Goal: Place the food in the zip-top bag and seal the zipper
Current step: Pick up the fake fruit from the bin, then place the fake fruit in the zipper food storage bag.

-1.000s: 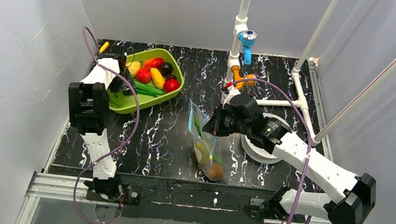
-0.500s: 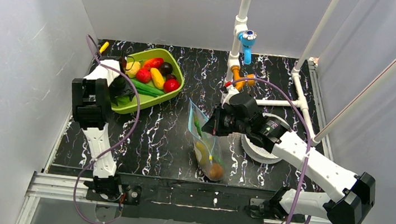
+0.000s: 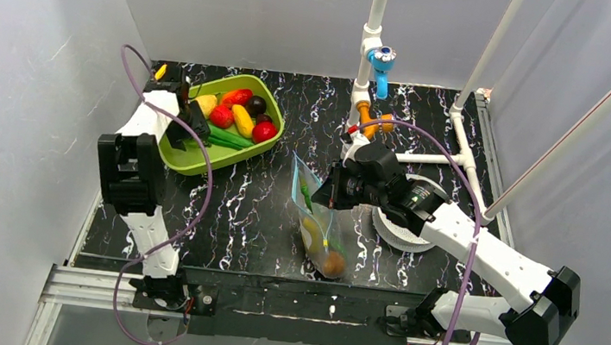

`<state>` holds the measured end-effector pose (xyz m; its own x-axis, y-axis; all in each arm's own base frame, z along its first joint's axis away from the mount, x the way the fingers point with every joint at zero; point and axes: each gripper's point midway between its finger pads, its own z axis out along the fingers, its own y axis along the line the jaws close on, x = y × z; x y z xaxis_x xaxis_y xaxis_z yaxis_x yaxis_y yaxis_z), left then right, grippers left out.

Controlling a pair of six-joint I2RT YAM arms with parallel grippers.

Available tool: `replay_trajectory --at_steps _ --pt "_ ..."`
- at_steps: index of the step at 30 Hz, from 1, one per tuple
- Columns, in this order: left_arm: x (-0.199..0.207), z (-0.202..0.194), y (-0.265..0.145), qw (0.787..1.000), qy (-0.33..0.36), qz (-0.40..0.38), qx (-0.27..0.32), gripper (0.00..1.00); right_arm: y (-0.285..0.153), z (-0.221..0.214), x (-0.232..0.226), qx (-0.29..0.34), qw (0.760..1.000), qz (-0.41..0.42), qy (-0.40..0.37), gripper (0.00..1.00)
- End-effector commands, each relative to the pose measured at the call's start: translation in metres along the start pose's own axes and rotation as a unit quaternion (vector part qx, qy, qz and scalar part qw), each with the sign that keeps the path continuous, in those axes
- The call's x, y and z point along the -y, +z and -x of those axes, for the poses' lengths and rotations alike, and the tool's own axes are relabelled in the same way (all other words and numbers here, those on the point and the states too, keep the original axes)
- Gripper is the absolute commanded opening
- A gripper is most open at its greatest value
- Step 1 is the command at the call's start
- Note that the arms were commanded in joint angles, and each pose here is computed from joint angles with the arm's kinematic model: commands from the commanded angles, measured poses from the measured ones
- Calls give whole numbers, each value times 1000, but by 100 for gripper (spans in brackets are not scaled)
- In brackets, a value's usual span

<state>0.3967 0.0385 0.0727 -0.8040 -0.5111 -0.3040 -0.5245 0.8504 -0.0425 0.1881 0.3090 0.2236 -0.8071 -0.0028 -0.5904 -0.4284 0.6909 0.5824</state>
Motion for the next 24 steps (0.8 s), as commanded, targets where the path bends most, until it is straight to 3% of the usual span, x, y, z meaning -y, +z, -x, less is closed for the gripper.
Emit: replay_trajectory --at_steps 1,6,11,14,20,24 --pt "21 10 -47 995 15 -84 48 45 -5 13 -16 18 999 26 -4 1" --pt "45 5 -72 981 35 -178 71 44 -4 13 -16 18 1000 24 -3 1" --pt "78 -5 -109 948 70 -300 82 41 -2 13 -15 16 1000 23 -3 1" --pt "103 -12 -138 908 92 -398 92 41 0 12 -16 11 1000 25 -3 1" --pt "134 -38 -184 845 147 -503 104 39 2 12 -16 8 1000 25 -2 1" --pt "159 -80 -231 778 235 -570 117 40 2 13 -17 9 1000 25 -3 1"
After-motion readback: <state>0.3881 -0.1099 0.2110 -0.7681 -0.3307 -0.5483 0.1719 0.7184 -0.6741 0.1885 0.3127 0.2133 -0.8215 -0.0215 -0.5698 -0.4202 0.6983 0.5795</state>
